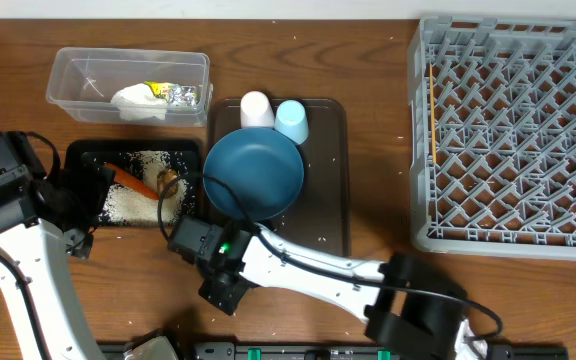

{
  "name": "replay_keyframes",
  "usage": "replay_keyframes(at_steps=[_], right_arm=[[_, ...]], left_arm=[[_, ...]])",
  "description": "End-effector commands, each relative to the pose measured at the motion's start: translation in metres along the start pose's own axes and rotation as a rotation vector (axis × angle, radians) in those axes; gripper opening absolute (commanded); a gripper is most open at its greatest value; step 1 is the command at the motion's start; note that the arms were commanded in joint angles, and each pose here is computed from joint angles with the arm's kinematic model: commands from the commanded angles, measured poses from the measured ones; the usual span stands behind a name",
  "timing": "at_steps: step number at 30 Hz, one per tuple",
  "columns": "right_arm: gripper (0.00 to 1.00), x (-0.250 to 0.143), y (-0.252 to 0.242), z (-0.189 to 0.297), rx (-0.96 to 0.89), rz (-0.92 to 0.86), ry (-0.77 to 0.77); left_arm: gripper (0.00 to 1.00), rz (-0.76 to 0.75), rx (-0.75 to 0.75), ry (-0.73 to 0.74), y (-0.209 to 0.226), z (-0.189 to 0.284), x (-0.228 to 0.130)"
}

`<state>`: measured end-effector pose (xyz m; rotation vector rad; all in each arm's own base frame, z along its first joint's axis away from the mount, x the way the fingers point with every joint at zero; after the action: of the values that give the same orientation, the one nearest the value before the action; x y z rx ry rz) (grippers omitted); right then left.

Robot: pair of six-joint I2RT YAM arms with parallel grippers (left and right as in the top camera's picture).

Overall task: Sort waste into correct bins and load items into the dishwasher rack
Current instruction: 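Lift the light blue bowl and carry it to the rack's back corner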

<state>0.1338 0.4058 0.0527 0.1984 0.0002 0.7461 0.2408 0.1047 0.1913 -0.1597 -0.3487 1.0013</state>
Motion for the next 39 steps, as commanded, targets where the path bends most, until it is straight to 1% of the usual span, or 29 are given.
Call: replay_keyframes(at_steps=[1, 3, 9, 14, 17, 24, 28, 33, 39], right_arm=[[0.74, -0.002, -0.006, -0.016, -0.031, 0.014, 0.029], [0.68, -0.003, -0.008, -0.020, -0.038, 0.013, 0.037], [0.35, -0.001, -0.010, -0.020, -0.047, 0.007, 0.029], [0.20, 0.001, -0.014, -0.019, -0.049, -0.015, 0.029], [0.02, 0.002, -0.019, -0.019, -0.052, -0.041, 0.031], [0.02, 0.007, -0.032, -0.011, -0.053, -0.141, 0.037], [0.02, 0.015, -0.031, 0.005, 0.011, -0.172, 0.022], [0.02, 0.029, -0.027, 0.044, 0.120, -0.196, -0.040], [0.01, 0.042, -0.039, 0.120, 0.216, -0.229, -0.199]], left_arm=[[0.98, 0.013, 0.006, -0.005, 0.002, 0.002, 0.000], [0.98, 0.013, 0.006, -0.005, 0.002, 0.002, 0.000], [0.98, 0.013, 0.006, -0.005, 0.002, 0.002, 0.000], [0.98, 0.013, 0.006, -0.005, 0.002, 0.002, 0.000], [0.98, 0.013, 0.006, -0.005, 0.002, 0.002, 0.000], [0.98, 0.013, 0.006, -0.005, 0.002, 0.002, 0.000], [0.98, 0.013, 0.006, -0.005, 0.002, 0.002, 0.000], [0.98, 0.013, 0.006, -0.005, 0.002, 0.002, 0.000], [0.98, 0.013, 0.006, -0.005, 0.002, 0.002, 0.000]])
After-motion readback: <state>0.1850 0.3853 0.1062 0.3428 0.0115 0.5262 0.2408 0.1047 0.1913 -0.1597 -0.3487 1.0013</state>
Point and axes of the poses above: each gripper's point midway between its finger pads, its own z axis back along the fingers, its own y axis along the line the jaws close on, x = y × z, the point moved 1 cm from there along z, back along the fingers, and after that the axes turned 14 degrees about -z, right-handed, at the moved point
